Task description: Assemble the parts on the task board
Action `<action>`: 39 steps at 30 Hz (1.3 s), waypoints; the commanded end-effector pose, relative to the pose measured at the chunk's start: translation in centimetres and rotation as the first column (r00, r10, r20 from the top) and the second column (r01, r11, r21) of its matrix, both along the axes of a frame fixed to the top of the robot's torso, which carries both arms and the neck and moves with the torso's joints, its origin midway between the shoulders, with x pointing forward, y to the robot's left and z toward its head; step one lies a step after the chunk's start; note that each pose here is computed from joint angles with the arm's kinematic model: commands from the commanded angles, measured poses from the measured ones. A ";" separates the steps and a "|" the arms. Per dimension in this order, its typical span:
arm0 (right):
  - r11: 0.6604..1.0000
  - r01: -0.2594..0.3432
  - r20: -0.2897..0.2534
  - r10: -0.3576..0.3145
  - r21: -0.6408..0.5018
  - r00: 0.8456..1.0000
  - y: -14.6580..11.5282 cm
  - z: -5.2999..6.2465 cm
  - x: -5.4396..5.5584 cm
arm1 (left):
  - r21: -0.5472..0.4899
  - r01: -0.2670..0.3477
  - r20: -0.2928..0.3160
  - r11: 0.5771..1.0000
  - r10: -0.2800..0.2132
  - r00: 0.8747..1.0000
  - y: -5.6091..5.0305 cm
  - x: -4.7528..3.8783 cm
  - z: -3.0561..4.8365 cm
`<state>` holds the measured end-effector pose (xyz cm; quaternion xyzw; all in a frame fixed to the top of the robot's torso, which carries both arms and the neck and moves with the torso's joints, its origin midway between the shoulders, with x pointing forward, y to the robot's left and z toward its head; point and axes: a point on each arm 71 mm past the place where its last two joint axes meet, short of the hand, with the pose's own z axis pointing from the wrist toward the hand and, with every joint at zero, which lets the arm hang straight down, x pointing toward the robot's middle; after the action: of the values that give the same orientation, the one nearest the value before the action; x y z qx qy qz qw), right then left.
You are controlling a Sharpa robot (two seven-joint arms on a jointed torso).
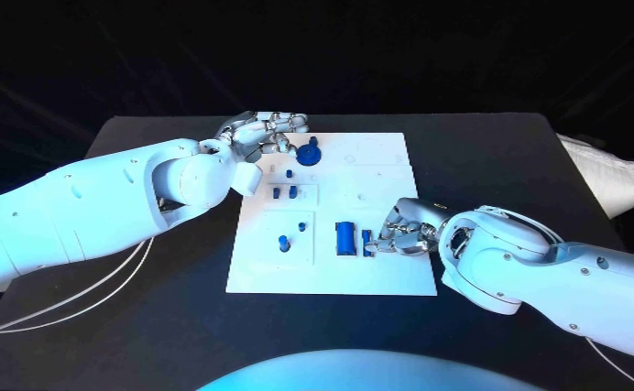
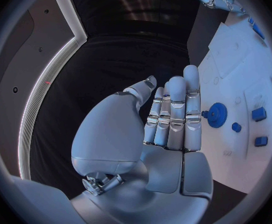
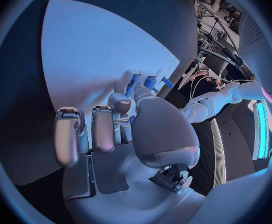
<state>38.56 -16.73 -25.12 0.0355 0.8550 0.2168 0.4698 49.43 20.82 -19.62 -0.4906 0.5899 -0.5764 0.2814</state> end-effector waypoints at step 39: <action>0.472 0.209 -0.124 -0.206 0.857 0.971 -6.5 4.0 11.8 | -0.029 -0.184 0.072 0.982 0.186 0.980 2.3 2.39 -1.84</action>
<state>50.25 -23.43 -21.53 0.3349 0.6674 0.4890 0.4509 51.58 22.75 -21.77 -0.5178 0.5531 -0.5633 0.3296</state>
